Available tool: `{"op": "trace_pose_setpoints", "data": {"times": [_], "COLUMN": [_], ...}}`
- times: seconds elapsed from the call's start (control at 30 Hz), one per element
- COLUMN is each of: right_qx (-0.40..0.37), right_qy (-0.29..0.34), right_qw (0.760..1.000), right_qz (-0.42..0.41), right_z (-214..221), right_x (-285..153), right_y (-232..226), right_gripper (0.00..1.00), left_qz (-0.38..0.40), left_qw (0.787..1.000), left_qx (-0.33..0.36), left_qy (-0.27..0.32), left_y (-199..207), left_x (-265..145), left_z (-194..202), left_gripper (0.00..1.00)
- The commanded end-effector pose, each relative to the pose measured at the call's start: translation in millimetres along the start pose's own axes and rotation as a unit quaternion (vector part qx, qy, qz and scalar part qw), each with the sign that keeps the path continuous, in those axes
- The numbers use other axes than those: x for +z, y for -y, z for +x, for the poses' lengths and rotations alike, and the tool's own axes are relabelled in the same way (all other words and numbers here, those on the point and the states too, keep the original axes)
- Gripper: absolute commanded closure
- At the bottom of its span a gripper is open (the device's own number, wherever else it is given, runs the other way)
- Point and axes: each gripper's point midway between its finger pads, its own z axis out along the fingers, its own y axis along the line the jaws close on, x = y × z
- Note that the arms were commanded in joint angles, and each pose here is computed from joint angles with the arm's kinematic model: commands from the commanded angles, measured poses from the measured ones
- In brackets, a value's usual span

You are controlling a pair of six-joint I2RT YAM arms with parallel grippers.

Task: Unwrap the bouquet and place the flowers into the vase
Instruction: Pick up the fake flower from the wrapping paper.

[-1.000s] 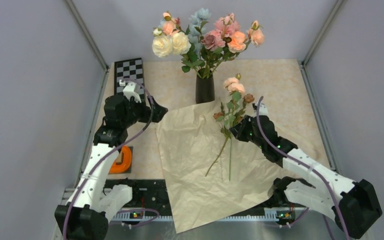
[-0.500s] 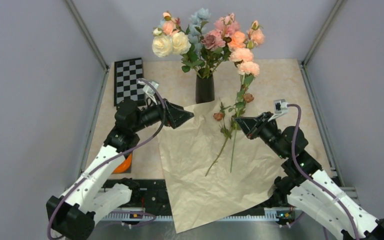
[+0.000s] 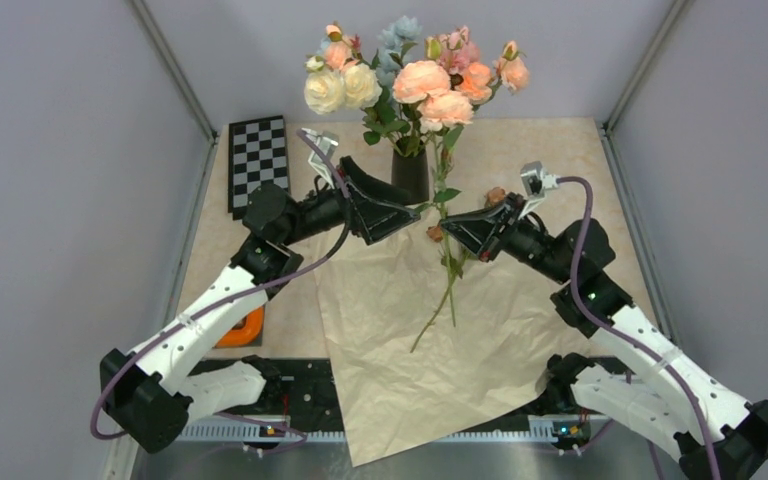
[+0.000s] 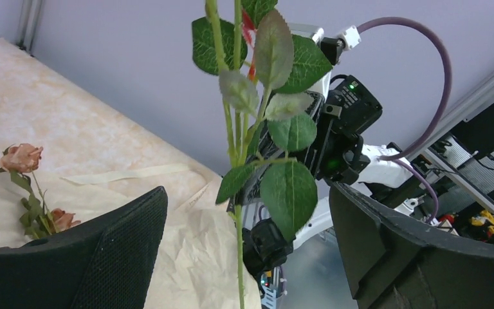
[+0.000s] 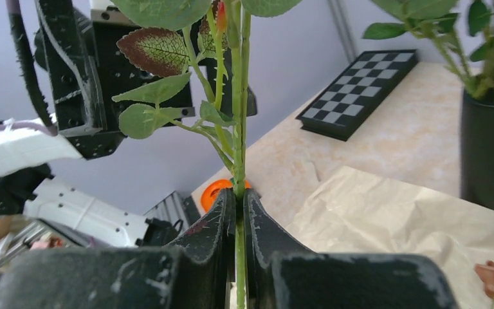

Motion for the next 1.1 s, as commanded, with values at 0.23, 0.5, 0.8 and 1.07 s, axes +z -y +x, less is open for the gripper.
{"op": "trace_pose_setpoints", "data": {"times": [0.23,0.5,0.8,1.07], "right_qx": [-0.011,-0.008,-0.006,-0.004], "right_qy": [-0.055,-0.078,-0.088,-0.088], "right_qw": [0.984,0.978,0.979,0.982], "right_qz": [-0.169,-0.191,-0.182,-0.170], "right_z": [3.9,10.8,16.5,18.0], "right_x": [21.2,24.7,28.9,31.1], "right_y": [-59.2,-65.6,-59.6,-54.5], "right_gripper": [1.00,1.00,1.00,1.00], "left_qz": [0.055,0.037,0.036,0.032], "left_qw": [0.997,0.997,0.997,0.997], "left_qx": [0.048,0.051,0.049,0.053], "left_qy": [0.038,0.043,0.045,0.043], "left_y": [35.6,30.7,30.3,29.2], "left_x": [10.3,7.8,6.3,4.9], "left_z": [-35.4,-35.9,-34.6,-33.3], "left_gripper": [0.24,0.43,0.72,0.98]}}
